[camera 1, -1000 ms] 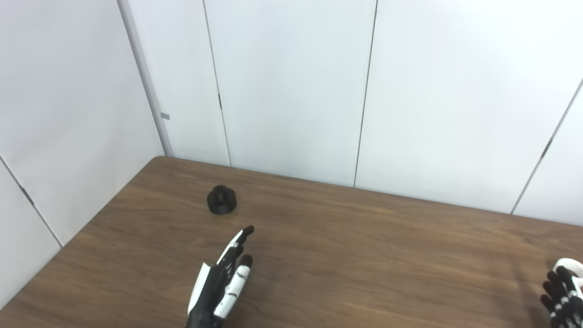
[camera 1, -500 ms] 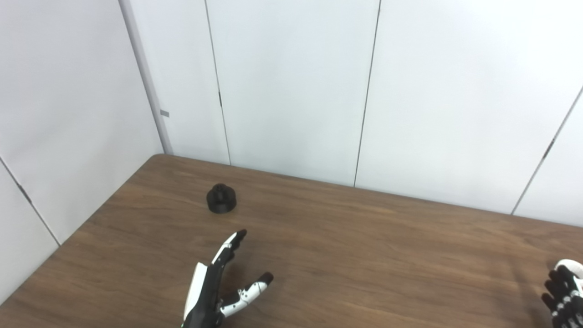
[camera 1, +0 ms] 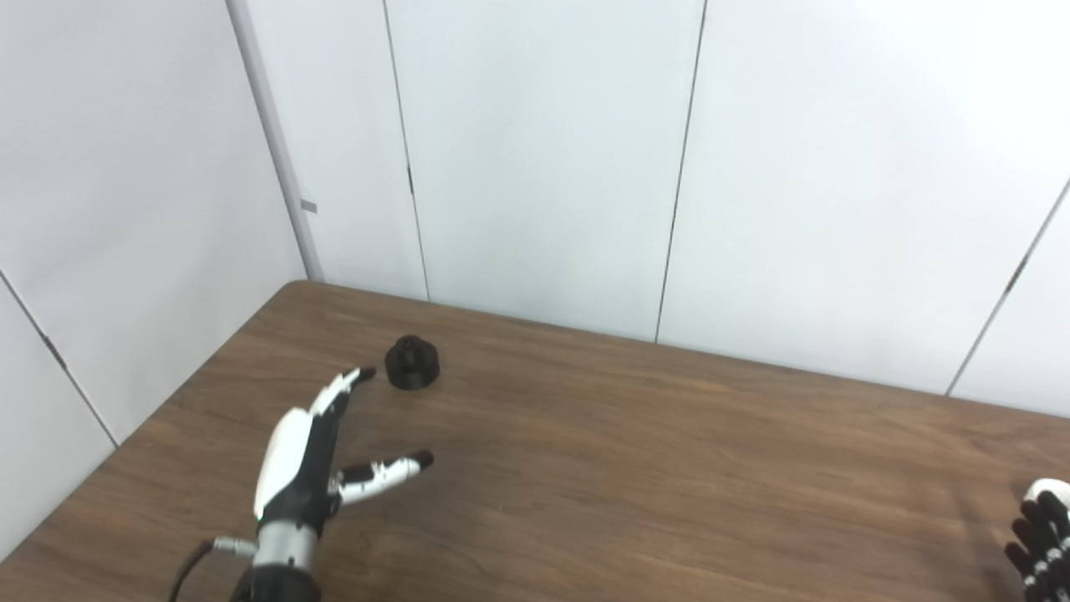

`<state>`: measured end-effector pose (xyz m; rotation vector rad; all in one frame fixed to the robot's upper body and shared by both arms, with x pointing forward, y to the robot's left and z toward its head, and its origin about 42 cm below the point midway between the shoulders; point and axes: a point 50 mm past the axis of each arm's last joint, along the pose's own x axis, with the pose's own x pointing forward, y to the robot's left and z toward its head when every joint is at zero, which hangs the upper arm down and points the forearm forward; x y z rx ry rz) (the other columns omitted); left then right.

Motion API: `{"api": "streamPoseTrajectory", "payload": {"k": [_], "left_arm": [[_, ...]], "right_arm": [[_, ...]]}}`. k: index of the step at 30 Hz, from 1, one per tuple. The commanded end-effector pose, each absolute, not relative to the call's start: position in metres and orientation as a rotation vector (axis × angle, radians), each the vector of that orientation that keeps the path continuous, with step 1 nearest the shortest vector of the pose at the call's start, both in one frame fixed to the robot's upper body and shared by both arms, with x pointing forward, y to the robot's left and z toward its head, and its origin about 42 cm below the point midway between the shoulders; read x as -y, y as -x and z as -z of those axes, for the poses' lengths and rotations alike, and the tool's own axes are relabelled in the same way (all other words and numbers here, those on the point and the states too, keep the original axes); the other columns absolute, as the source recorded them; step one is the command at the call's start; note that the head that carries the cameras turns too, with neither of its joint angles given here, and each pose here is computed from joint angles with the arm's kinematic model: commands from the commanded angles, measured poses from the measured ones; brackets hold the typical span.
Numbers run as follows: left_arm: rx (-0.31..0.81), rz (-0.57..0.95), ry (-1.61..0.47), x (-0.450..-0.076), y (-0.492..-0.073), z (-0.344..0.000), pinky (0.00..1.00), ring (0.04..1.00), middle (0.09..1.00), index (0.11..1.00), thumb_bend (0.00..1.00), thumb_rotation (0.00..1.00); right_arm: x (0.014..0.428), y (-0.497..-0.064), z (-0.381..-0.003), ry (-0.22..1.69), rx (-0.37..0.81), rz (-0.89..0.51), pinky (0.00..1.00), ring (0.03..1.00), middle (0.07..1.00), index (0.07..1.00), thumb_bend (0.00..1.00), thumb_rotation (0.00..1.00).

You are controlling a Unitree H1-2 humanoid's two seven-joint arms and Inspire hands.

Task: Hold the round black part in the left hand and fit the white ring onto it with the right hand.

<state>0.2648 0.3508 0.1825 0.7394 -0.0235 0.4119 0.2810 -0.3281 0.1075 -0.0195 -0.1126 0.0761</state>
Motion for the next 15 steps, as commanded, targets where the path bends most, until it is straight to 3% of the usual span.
{"api": "streamPoseTrajectory", "payload": {"k": [1, 15], "left_arm": [[0.046, -0.442, -0.820, -0.361, -0.279, -0.200, 0.96, 0.987, 0.953, 0.886, 0.92, 0.30], [-0.055, -0.475, -0.969, -0.383, -0.342, -0.201, 1.00, 0.968, 0.924, 0.821, 0.94, 0.35]], "right_arm": [[0.320, -0.249, -0.060, -0.040, -0.043, -0.048, 1.00, 1.000, 1.000, 1.000, 0.53, 1.00], [0.318, -0.247, -0.059, -0.030, -0.036, -0.052, 1.00, 1.000, 1.000, 1.000, 0.51, 1.00]]}}
